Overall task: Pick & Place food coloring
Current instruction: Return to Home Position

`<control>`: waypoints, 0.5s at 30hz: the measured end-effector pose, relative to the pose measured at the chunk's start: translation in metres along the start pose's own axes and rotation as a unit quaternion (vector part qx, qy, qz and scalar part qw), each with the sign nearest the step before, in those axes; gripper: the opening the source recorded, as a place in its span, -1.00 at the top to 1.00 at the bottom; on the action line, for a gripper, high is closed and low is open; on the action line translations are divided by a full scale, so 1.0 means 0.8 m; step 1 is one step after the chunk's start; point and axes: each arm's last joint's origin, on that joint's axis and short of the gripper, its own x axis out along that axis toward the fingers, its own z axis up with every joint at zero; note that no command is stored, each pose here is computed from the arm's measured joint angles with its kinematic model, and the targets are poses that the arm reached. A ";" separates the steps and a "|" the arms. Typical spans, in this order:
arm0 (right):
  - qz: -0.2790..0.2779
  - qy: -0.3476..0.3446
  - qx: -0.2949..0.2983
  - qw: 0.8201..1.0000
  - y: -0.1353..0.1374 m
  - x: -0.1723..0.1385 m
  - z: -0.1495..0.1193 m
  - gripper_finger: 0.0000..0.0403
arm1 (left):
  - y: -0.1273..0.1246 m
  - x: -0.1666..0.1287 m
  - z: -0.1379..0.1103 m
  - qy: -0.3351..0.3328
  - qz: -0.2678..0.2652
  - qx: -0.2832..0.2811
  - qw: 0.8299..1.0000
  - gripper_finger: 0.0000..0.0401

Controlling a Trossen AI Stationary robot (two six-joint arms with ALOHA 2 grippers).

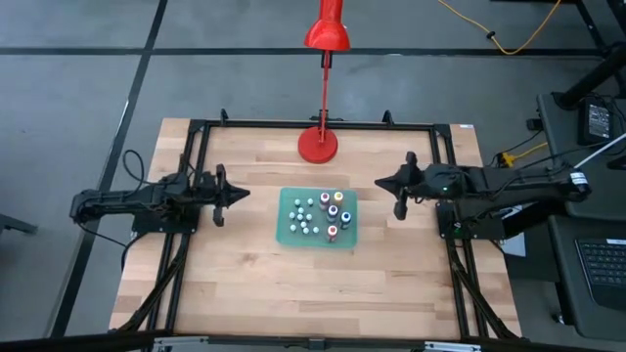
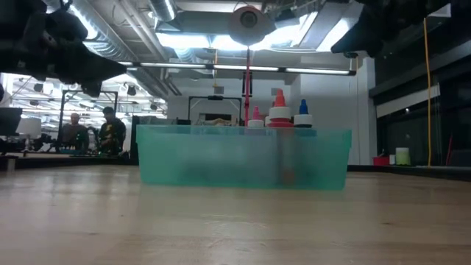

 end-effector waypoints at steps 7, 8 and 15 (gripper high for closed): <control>0.073 -0.146 -0.022 0.986 -0.007 -0.011 -0.029 0.97 | 0.001 0.004 -0.006 0.027 0.010 -0.033 0.999 0.96; 0.084 -0.156 -0.021 0.984 -0.010 -0.013 -0.035 0.97 | 0.001 0.005 -0.006 0.031 0.008 -0.033 0.999 0.95; 0.106 -0.233 -0.016 0.967 -0.034 -0.047 -0.080 0.98 | 0.001 0.008 -0.011 0.053 0.006 -0.091 0.994 0.97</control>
